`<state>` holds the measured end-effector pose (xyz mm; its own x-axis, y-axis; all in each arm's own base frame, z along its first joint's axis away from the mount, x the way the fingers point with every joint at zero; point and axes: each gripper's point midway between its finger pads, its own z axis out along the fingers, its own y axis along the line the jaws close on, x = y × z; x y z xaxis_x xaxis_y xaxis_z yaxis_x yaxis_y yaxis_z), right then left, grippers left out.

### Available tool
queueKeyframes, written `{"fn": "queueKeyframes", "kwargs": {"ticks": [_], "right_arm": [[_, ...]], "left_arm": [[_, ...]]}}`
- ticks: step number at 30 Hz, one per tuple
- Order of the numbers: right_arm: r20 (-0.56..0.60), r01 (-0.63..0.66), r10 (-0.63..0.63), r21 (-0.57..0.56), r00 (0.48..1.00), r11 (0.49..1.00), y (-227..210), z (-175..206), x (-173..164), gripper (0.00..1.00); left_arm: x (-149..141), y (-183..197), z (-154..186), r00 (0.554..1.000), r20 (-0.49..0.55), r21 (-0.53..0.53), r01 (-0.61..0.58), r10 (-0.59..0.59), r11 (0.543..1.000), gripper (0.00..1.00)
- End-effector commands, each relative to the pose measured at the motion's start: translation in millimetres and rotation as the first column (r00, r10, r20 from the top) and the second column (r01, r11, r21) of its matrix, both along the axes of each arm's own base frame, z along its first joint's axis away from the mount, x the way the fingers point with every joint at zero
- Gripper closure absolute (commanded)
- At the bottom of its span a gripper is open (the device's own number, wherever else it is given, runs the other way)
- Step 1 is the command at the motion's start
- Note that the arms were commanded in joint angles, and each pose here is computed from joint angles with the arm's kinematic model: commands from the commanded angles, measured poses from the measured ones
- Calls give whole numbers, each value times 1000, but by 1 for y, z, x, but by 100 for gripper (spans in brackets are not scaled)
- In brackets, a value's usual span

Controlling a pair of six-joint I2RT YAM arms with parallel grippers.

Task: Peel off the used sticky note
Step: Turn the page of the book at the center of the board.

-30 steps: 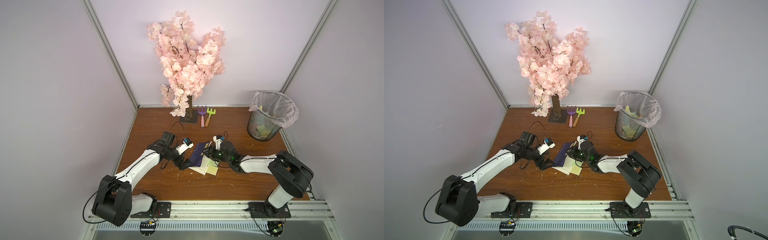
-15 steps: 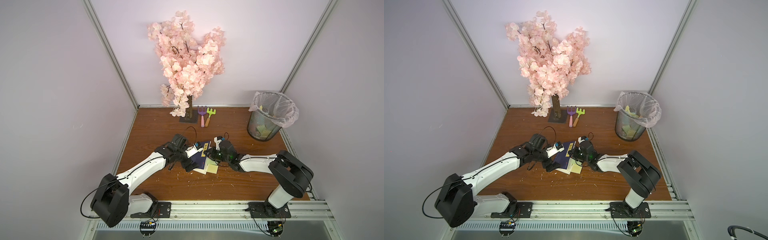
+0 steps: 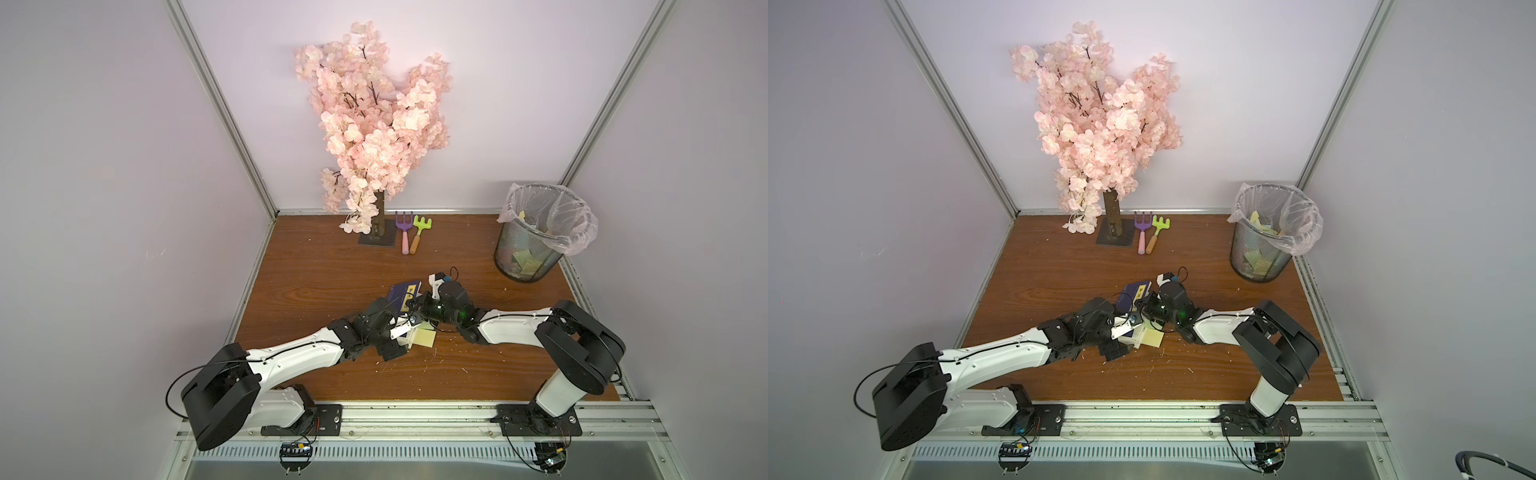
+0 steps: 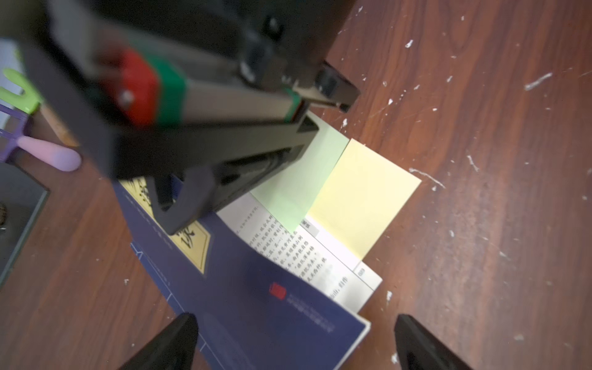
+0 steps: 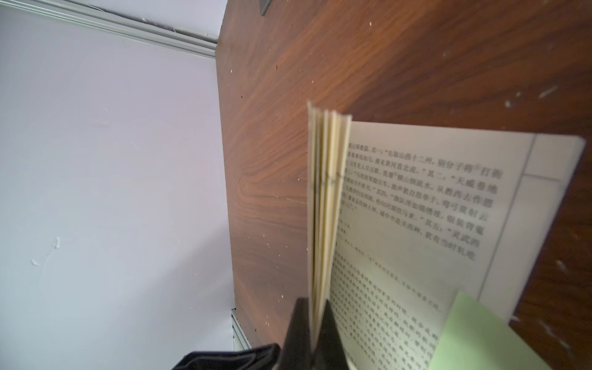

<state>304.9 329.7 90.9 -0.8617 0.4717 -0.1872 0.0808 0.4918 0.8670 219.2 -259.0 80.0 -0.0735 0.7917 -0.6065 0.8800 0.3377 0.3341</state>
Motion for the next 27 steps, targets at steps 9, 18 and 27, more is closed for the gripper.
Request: {"fn": "queueKeyframes", "kwargs": {"ticks": [9,18,27], "right_arm": [[4,22,-23,84,1000,996,2,8,3,97],[4,18,-19,82,1000,996,4,7,4,96],[1,18,-19,92,1000,996,6,9,5,96]], "left_arm": [[17,-3,5,974,213,33,-84,75,996,21],[15,0,3,973,222,52,-72,59,996,26],[13,-4,-9,978,204,83,-62,44,995,20]]}}
